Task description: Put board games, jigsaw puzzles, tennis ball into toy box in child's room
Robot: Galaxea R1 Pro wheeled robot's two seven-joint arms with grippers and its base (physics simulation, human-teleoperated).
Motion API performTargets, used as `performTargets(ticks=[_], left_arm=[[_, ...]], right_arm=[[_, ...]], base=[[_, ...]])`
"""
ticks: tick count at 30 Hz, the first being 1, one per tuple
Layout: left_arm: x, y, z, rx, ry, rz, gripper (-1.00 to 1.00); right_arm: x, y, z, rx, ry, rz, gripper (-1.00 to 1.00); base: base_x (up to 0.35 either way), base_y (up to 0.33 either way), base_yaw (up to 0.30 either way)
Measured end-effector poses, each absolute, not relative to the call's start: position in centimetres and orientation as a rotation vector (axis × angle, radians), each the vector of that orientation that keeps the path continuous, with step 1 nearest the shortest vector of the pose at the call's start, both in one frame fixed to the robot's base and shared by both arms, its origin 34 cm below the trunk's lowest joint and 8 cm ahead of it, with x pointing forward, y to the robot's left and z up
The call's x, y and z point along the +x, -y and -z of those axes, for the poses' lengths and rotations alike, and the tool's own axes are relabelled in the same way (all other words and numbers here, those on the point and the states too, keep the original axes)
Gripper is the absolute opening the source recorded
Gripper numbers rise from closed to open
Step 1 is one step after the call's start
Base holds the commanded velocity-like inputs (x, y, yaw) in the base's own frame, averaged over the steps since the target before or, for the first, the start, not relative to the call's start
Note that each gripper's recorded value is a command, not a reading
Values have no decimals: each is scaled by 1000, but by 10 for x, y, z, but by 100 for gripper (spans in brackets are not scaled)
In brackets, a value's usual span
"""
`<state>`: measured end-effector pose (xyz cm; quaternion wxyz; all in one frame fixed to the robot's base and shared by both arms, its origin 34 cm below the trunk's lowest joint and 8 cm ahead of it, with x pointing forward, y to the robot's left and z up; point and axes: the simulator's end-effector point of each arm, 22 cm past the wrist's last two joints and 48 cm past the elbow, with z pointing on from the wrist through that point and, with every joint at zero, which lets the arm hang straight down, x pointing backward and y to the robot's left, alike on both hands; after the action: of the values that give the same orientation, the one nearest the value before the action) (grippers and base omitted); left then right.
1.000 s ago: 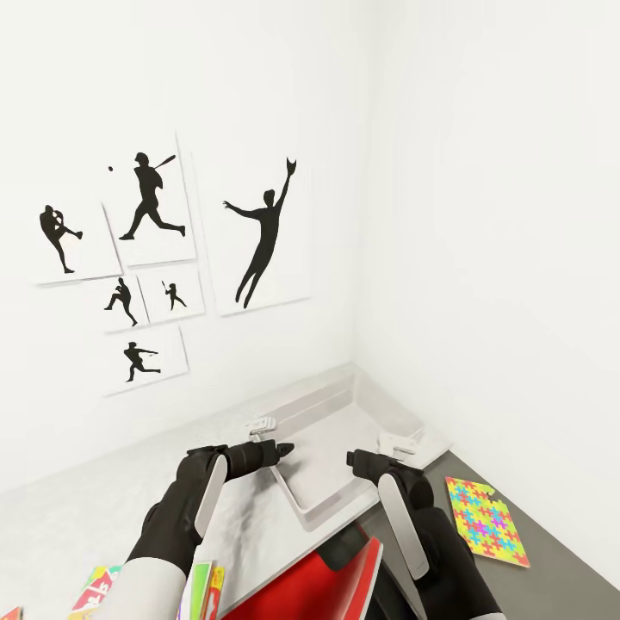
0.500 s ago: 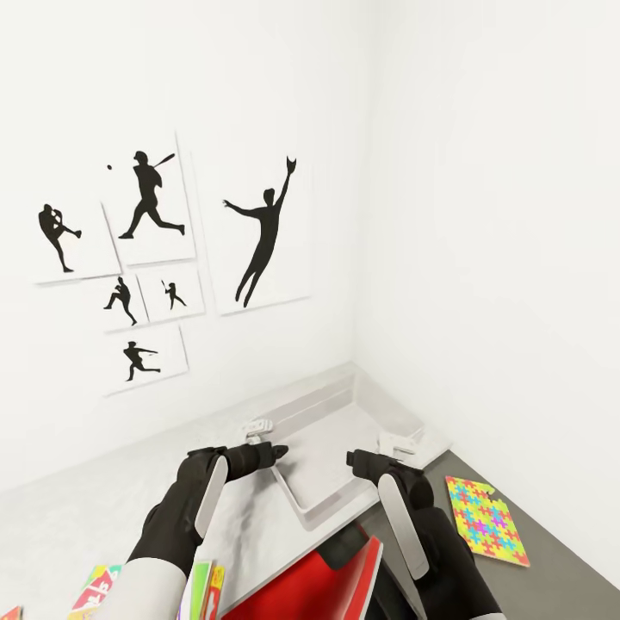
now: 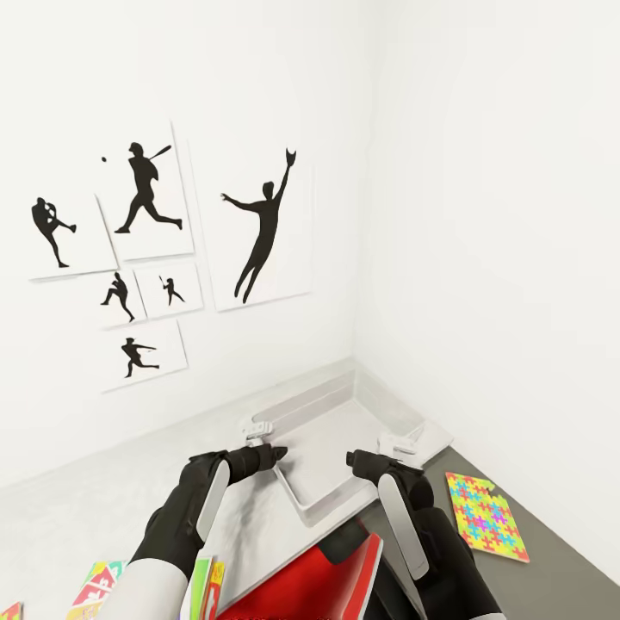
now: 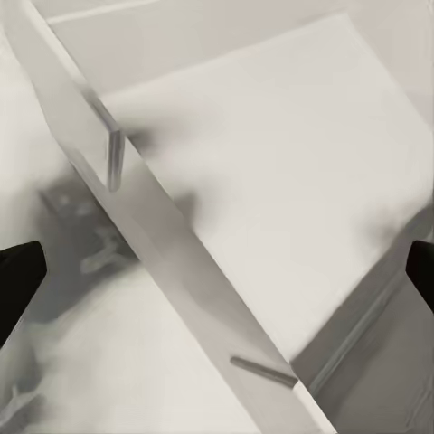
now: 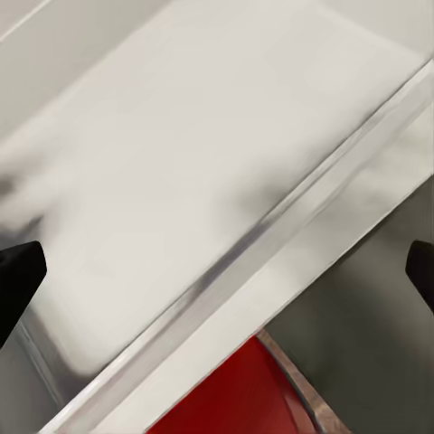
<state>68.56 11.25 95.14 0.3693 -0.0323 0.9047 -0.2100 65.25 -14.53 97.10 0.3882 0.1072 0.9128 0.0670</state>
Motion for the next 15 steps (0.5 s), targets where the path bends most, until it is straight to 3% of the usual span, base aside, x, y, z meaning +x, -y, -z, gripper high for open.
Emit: performTargets(ticks=[15], left_arm=[[686,-114,-937,-92,-2337,530,100]], right_arm=[[652,145,-958,277,-2347,-169,100]], base=[[0,0,0]])
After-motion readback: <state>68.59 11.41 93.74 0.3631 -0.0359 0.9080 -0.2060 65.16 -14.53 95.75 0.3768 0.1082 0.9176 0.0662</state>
